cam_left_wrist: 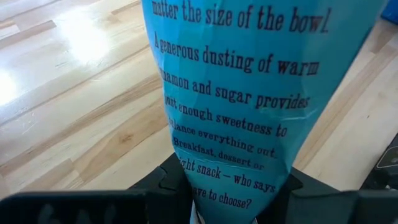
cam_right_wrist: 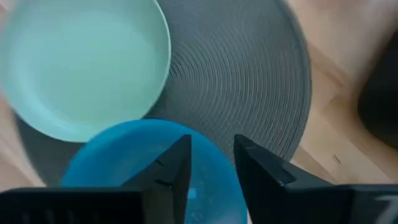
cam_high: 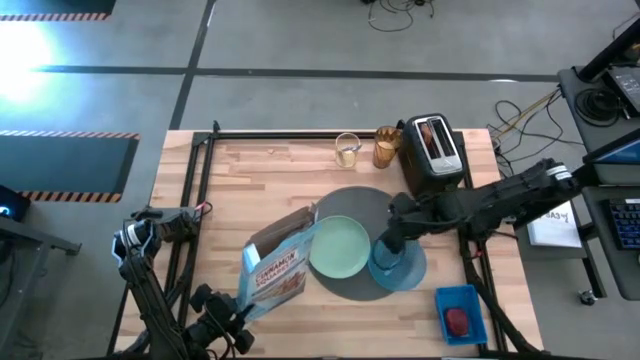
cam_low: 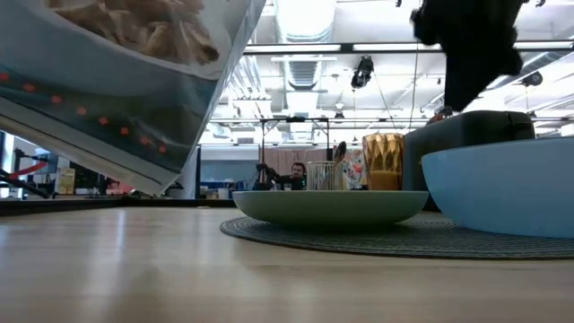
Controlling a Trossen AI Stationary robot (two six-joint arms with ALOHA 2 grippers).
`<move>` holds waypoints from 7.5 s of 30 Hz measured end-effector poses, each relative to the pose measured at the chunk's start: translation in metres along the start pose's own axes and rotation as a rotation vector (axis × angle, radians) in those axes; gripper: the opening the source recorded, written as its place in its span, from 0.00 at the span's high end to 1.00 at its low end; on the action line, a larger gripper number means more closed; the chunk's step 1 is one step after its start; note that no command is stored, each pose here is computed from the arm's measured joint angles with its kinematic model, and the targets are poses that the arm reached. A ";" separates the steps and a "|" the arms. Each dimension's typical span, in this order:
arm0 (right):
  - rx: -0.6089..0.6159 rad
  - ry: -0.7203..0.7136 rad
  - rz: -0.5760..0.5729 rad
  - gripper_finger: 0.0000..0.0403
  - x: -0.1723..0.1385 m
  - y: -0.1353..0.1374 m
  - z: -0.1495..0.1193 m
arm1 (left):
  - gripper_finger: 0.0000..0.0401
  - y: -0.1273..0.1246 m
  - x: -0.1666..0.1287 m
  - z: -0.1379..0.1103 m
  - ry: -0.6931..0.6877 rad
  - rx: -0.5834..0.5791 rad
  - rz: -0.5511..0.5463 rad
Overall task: Arrange a breakfast setting
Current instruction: Pour the cereal from the cereal box into the blue bowl
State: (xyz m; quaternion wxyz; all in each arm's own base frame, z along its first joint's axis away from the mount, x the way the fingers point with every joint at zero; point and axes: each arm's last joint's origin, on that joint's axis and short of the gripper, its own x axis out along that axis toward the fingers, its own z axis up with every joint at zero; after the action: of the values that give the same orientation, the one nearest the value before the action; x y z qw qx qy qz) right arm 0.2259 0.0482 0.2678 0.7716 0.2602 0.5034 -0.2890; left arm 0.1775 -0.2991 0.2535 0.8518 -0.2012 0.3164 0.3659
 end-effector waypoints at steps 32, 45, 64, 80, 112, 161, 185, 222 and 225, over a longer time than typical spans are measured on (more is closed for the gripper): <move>-0.131 0.286 -0.063 0.98 0.136 -0.027 0.087 | 0.75 0.000 -0.002 -0.001 0.008 -0.003 -0.008; -0.119 0.307 -0.042 0.98 0.163 -0.023 0.094 | 0.75 0.001 -0.005 -0.004 0.029 0.004 -0.005; -0.102 0.140 0.127 0.98 0.178 -0.006 0.140 | 0.76 -0.004 -0.031 -0.002 -0.117 0.020 -0.199; -0.227 0.065 0.060 0.98 0.137 0.019 0.182 | 0.75 -0.009 -0.031 -0.009 -0.104 0.003 -0.225; -0.338 0.263 0.157 0.98 0.183 0.117 0.088 | 0.76 -0.005 -0.057 -0.034 -0.096 0.040 -0.385; -0.411 -0.332 0.201 0.66 -0.078 0.073 0.113 | 0.76 -0.024 -0.016 -0.009 0.150 0.228 -0.171; -0.397 -0.478 0.010 0.59 -0.149 0.016 0.076 | 0.76 -0.041 0.004 0.152 0.353 0.404 -0.166; -0.372 -0.927 0.135 0.68 -0.070 -0.019 -0.042 | 0.77 -0.022 0.057 0.223 0.809 0.258 -0.278; -0.367 -0.964 0.168 0.68 -0.061 -0.018 -0.046 | 0.77 -0.018 0.067 0.233 0.830 0.235 -0.284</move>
State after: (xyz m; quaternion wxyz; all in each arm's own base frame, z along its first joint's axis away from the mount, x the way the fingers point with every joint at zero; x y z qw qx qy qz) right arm 0.1643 0.0789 0.3063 0.9692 -0.0023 0.1105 -0.2200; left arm 0.3182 -0.1440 0.3774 0.7116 -0.2744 0.6397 0.0952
